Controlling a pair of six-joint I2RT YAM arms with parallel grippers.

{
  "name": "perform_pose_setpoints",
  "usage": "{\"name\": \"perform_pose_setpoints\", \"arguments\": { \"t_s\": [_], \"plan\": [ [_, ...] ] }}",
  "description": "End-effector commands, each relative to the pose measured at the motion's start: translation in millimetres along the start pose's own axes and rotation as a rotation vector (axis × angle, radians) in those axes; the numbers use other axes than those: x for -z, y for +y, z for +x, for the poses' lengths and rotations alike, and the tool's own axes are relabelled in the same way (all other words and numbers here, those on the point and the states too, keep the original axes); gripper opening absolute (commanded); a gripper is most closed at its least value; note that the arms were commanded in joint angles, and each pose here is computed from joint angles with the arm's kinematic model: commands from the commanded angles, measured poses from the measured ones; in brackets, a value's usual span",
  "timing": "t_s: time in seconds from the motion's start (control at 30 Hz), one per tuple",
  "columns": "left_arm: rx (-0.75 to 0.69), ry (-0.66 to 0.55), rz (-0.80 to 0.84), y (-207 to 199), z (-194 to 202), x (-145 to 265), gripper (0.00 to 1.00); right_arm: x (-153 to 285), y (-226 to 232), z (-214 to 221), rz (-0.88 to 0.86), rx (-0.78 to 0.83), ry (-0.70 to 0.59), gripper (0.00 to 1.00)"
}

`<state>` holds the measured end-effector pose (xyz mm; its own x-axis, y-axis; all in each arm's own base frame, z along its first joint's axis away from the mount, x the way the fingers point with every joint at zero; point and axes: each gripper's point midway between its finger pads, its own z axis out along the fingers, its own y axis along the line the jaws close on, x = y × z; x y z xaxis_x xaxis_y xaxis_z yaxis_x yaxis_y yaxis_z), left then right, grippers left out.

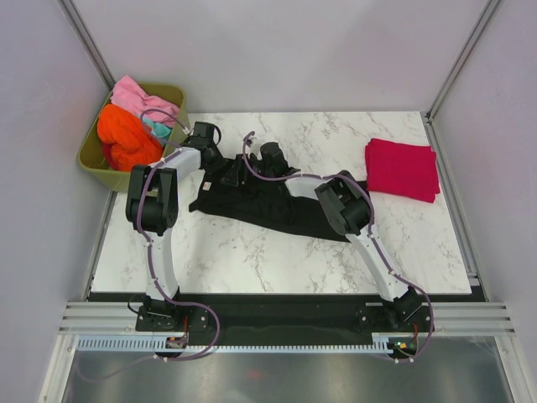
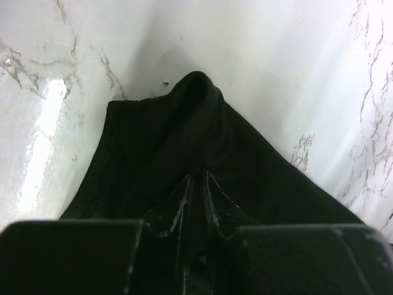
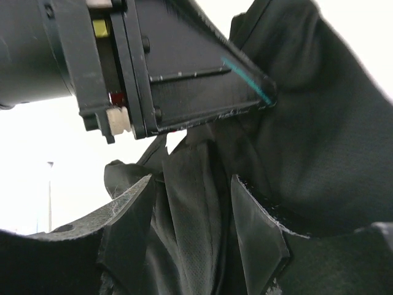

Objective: Fold and stack the t-shirts
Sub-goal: Fold the tshirt

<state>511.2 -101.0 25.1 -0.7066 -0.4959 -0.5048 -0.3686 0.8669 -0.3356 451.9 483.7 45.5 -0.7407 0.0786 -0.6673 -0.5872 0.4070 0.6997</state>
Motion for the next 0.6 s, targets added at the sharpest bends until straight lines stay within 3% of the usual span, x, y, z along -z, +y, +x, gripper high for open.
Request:
{"name": "perform_pose_setpoints", "arguments": {
  "t_s": [0.0, 0.2, 0.57],
  "plan": [
    [0.02, 0.02, -0.024, 7, 2, -5, 0.18, -5, 16, 17, -0.08, -0.022, 0.05, 0.61],
    [0.014, 0.017, -0.026, 7, 1, -6, 0.18, -1, 40, 39, -0.168, -0.066, 0.128, 0.61],
    [0.017, 0.022, -0.031, 10, 1, -9, 0.18, 42, 126, 43, -0.446, -0.03, 0.119, 0.61]
  ]
}}
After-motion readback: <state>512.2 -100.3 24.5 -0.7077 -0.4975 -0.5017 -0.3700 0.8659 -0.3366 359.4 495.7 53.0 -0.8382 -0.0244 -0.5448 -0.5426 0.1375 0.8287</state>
